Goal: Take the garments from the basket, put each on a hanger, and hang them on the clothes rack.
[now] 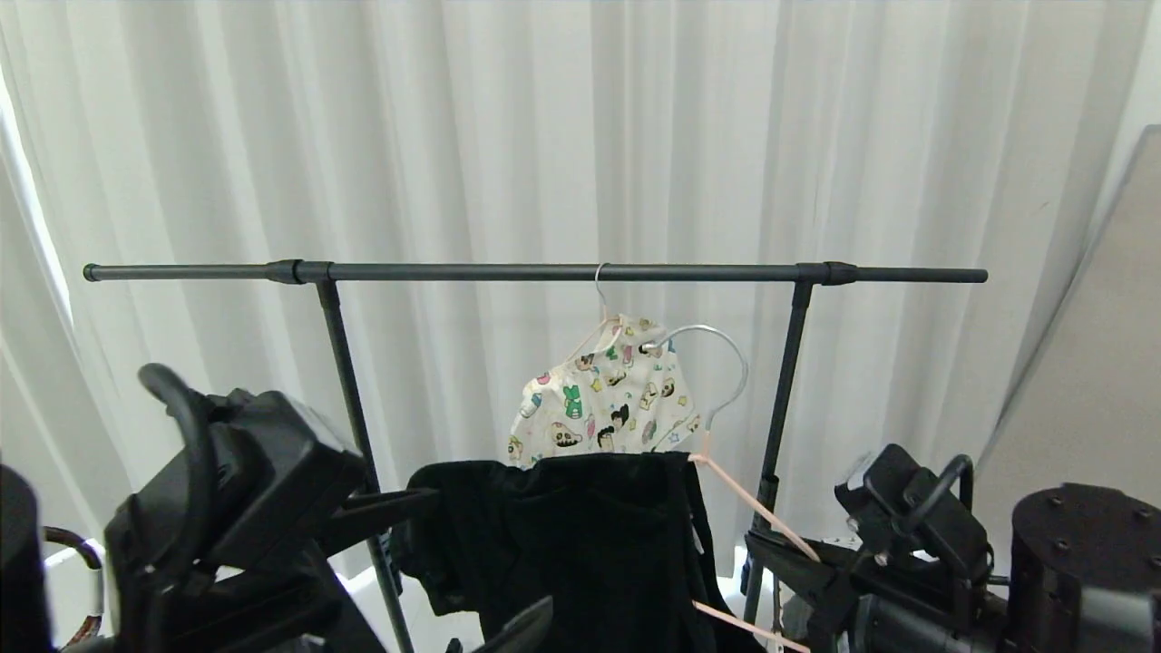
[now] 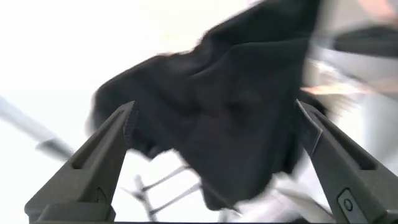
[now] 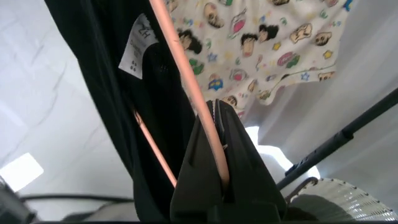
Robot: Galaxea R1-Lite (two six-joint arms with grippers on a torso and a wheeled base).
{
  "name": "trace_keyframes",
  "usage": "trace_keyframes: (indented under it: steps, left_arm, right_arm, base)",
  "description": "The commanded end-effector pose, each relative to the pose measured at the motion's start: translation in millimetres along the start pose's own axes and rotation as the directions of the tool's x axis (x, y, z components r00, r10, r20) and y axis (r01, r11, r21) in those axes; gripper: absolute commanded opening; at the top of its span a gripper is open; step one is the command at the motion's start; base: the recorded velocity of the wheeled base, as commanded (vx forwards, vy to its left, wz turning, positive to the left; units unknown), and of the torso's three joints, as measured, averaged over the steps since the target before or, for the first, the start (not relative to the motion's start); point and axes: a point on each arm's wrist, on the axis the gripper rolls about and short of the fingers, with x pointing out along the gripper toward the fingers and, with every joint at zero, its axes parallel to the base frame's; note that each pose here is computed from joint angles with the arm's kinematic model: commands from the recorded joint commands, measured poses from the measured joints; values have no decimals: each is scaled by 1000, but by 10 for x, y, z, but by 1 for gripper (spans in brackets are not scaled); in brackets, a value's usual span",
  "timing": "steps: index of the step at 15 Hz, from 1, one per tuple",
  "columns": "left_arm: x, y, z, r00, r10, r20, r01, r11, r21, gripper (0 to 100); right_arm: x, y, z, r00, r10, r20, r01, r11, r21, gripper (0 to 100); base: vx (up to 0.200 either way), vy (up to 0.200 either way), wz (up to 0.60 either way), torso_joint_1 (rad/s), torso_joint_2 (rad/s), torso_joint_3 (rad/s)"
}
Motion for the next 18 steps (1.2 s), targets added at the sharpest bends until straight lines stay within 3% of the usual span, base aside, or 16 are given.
trace_keyframes:
  steps: [1,2,3,6,7,12,14,18]
  left_arm:
    - [-195,105,-78,998,-49,45,48,998,37,100]
    - [-185,170,-95,996,-83,38,78,990,117,100]
    - [-170,173,-94,992,-120,34,114,981,157,100]
    - [-123,125,-155,969,-246,-2,241,947,211,100]
    - [-88,96,-189,956,-293,-27,290,922,256,100]
    - [59,-147,-217,903,-414,-111,428,852,300,100]
    - [127,-166,-244,900,-413,-142,436,856,276,100]
    - [186,-176,-275,897,-408,-170,432,890,144,100]
  right_arm:
    - [-159,41,-45,999,36,6,-36,999,-15,0]
    - [-254,137,-125,995,94,-11,-95,995,-37,0]
    - [-314,197,-178,991,132,-22,-133,989,-56,0]
    - [-408,293,-242,980,200,-5,-199,972,-128,0]
    - [-439,303,-276,977,213,-5,-211,963,-166,0]
    - [-444,339,-264,973,231,3,-227,958,-177,0]
    - [-452,351,-262,971,238,6,-232,953,-196,0]
    - [-465,379,-247,967,255,25,-243,945,-218,0]
  base:
    - [0,0,0,0,0,0]
    - [0,0,0,0,0,0]
    - [0,0,0,0,0,0]
    - [0,0,0,0,0,0]
    - [0,0,0,0,0,0]
    - [0,0,0,0,0,0]
    - [0,0,0,0,0,0]
    - [0,0,0,0,0,0]
